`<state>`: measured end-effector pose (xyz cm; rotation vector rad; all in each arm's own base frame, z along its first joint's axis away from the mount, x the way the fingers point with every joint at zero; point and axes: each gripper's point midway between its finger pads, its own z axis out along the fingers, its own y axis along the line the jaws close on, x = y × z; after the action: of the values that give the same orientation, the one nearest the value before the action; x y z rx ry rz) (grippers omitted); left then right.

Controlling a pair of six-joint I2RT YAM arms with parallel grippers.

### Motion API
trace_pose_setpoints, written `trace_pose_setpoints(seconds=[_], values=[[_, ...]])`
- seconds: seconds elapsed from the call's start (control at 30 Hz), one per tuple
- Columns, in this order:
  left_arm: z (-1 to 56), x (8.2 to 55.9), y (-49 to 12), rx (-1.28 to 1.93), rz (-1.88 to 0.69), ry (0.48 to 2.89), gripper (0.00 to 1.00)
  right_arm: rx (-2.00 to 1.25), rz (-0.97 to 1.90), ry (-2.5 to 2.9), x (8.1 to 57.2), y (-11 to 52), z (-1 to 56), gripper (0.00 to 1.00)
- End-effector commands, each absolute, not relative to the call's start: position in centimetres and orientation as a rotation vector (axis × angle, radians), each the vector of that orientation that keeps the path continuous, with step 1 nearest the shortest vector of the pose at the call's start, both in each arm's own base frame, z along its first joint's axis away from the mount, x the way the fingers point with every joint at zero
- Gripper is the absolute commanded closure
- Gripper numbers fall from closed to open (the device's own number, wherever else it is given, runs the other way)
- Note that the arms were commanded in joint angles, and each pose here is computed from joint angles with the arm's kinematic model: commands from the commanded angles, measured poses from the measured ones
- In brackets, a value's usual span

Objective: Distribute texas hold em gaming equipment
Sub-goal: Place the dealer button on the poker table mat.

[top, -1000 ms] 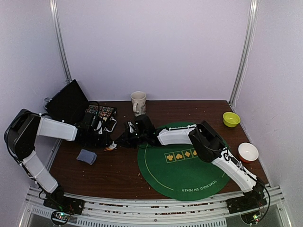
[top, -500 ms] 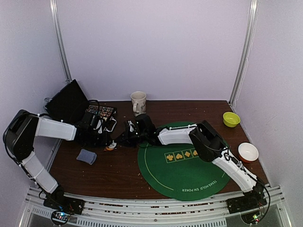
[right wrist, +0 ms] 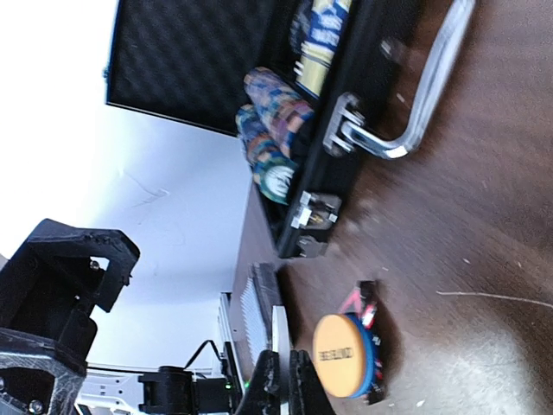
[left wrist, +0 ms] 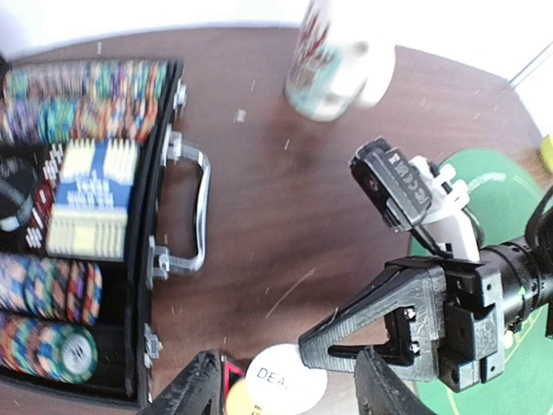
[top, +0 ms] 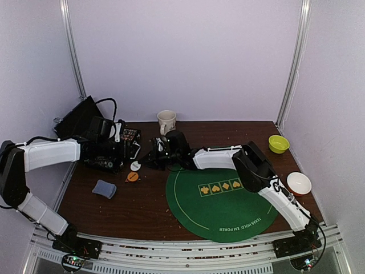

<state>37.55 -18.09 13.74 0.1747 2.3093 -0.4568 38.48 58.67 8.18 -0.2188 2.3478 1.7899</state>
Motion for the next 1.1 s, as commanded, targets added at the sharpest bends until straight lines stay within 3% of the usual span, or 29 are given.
trace_pose_setpoints(seconds=[0.0,0.17,0.3,0.5,0.7,0.93,1.07], values=[[18.5,38.2,-18.4,0.263,-0.45,2.197,0.44,-0.299,1.81,2.168,40.3,56.7,17.2,1.0],[19.9,38.1,-18.3,0.32,-0.415,2.181,0.43,-0.323,1.715,2.174,41.5,51.9,19.3,1.0],[19.3,37.9,-17.9,0.37,-0.36,2.214,0.41,-0.286,1.534,2.24,42.3,44.6,20.0,1.0],[17.8,37.6,-17.7,0.421,-0.318,2.282,0.4,-0.165,1.157,2.42,41.7,31.8,17.0,1.0],[15.5,36.6,-18.3,0.459,-0.36,2.364,0.31,-0.056,0.904,2.603,39.3,21.9,13.6,1.0],[13.7,35.5,-18.4,0.48,-0.379,2.408,0.27,-0.033,0.812,2.704,36.6,19.1,10.5,1.0],[12.8,35.2,-18.5,0.485,-0.387,2.433,0.27,0.004,0.914,2.625,38.4,20.6,10.3,1.0]])
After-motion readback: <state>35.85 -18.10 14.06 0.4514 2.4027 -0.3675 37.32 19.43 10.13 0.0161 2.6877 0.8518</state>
